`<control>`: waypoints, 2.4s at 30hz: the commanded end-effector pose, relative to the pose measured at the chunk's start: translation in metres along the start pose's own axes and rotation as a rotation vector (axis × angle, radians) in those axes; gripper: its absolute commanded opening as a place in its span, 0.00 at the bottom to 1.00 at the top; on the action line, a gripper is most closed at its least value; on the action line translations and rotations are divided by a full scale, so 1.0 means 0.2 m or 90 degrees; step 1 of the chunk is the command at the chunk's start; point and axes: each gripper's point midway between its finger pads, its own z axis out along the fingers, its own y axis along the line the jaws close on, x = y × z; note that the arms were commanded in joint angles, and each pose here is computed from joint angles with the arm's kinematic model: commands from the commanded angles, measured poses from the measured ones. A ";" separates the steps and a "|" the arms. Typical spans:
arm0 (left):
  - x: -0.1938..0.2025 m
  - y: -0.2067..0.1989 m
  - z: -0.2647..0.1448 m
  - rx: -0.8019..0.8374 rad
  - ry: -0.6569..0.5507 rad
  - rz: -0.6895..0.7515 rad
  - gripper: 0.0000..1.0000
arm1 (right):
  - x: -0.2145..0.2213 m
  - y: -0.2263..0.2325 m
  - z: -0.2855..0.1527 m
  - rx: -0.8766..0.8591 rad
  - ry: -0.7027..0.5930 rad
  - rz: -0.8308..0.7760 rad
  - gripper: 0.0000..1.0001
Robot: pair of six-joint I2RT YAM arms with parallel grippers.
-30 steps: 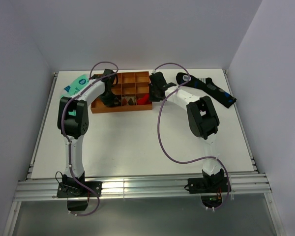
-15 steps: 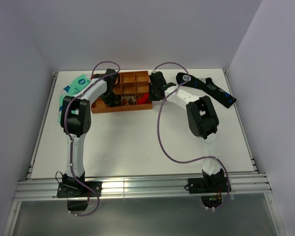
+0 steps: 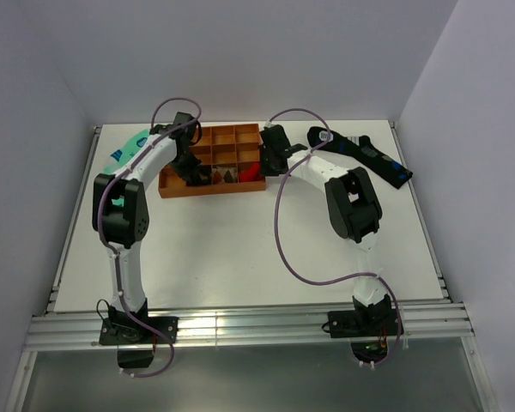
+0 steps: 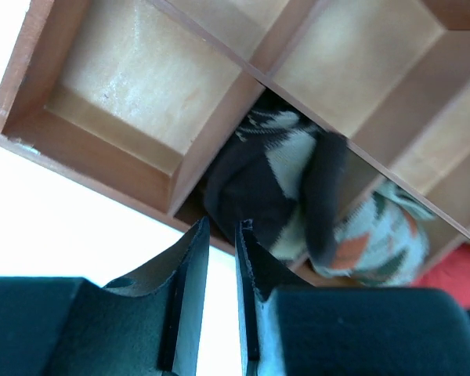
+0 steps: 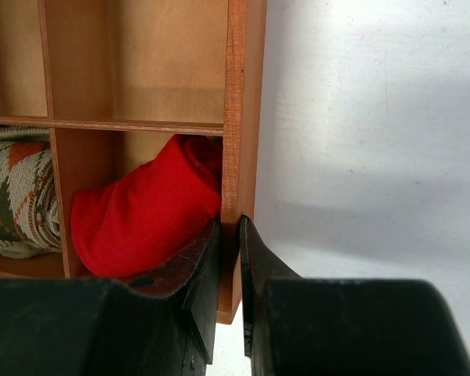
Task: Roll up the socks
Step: Place the sock in the storage box, then reset both arms
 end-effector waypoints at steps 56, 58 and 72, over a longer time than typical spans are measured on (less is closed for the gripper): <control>0.28 0.62 -1.26 0.525 -0.362 0.228 0.50 | -0.04 -0.20 -1.59 -0.071 -0.320 0.141 1.00; 0.28 0.63 -1.28 0.533 -0.373 0.226 0.51 | 0.03 -0.25 -1.64 -0.068 -0.340 0.156 1.00; 0.29 0.66 -1.33 0.554 -0.401 0.218 0.54 | 0.28 -0.44 -1.84 -0.073 -0.428 0.189 1.00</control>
